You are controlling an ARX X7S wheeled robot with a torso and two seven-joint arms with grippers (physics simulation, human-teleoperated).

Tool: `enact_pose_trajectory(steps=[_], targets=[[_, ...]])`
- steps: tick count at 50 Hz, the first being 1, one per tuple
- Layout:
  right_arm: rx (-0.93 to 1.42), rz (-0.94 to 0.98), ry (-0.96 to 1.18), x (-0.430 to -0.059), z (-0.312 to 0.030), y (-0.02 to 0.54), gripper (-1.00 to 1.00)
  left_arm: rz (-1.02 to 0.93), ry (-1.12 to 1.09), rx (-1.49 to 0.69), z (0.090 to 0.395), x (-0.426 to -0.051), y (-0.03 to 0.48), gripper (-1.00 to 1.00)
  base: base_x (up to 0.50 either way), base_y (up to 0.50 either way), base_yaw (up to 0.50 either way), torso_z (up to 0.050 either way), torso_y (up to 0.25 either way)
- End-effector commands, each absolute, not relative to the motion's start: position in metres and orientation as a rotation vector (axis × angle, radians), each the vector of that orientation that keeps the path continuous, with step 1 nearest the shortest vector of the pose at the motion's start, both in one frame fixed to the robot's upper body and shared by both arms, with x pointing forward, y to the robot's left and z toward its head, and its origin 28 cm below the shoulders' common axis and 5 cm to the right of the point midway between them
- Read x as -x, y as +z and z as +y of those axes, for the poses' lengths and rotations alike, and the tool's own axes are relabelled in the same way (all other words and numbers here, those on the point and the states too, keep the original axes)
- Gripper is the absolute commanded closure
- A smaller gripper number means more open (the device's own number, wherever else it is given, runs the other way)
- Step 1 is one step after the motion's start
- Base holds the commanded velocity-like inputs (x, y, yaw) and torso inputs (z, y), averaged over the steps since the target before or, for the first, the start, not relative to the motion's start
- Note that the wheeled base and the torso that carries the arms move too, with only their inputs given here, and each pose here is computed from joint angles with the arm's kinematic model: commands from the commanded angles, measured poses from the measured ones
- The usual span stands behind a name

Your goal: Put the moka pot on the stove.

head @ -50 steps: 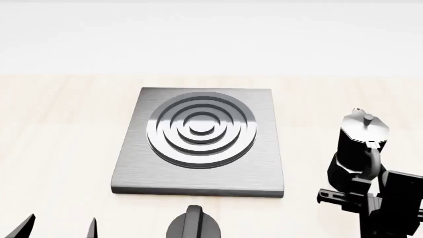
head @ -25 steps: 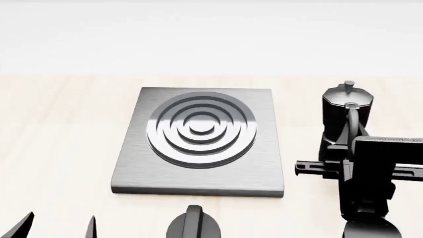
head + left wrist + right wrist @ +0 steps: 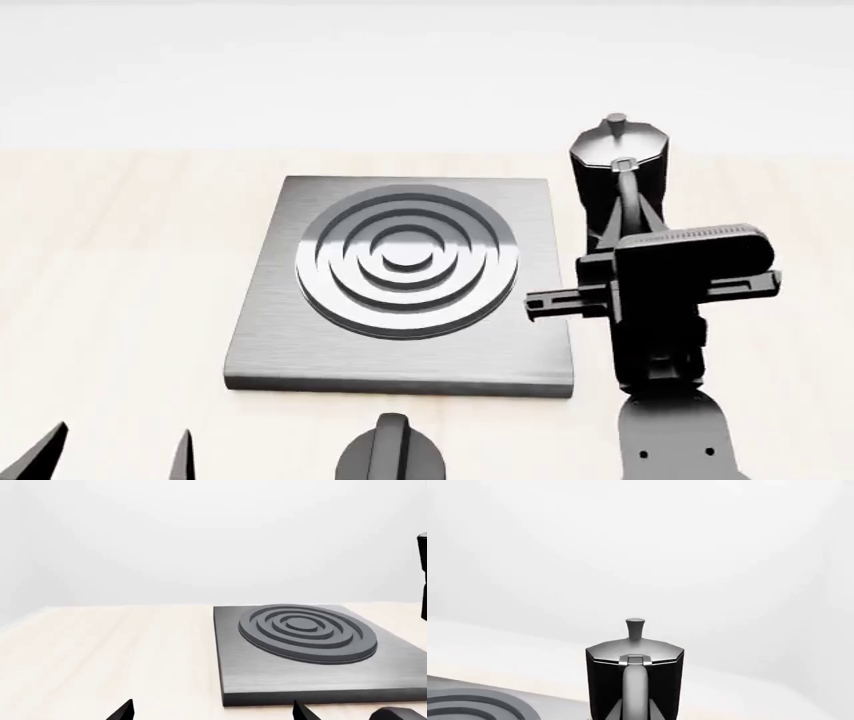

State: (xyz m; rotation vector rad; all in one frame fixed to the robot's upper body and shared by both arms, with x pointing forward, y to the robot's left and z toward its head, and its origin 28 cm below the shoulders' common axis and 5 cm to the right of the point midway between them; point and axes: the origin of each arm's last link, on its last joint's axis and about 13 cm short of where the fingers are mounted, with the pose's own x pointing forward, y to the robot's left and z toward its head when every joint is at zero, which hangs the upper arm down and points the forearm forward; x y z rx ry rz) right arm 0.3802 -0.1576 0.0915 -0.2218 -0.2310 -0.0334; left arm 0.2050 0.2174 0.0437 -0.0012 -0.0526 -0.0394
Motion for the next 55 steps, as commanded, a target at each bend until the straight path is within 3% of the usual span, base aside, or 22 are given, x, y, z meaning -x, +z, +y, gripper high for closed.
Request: enact_pose_trajectory(steps=[1, 28, 55], targets=[[0.286, -0.317, 0.032, -0.397, -0.134, 0.103, 1.00, -0.088, -0.015, 0.002, 0.220, -0.206, 0.044, -1.00, 0.00, 0.00, 0.00, 0.000, 0.000], [0.194, -0.425, 0.054, -0.416, -0.116, 0.147, 1.00, -0.087, -0.019, 0.000, 0.220, -0.209, 0.045, -1.00, 0.00, 0.00, 0.00, 0.000, 0.001], [0.053, -0.326, 0.114, -0.415, -0.086, 0.138, 1.00, -0.088, -0.016, 0.002, 0.221, -0.206, 0.046, -1.00, 0.00, 0.00, 0.00, 0.000, 0.002]])
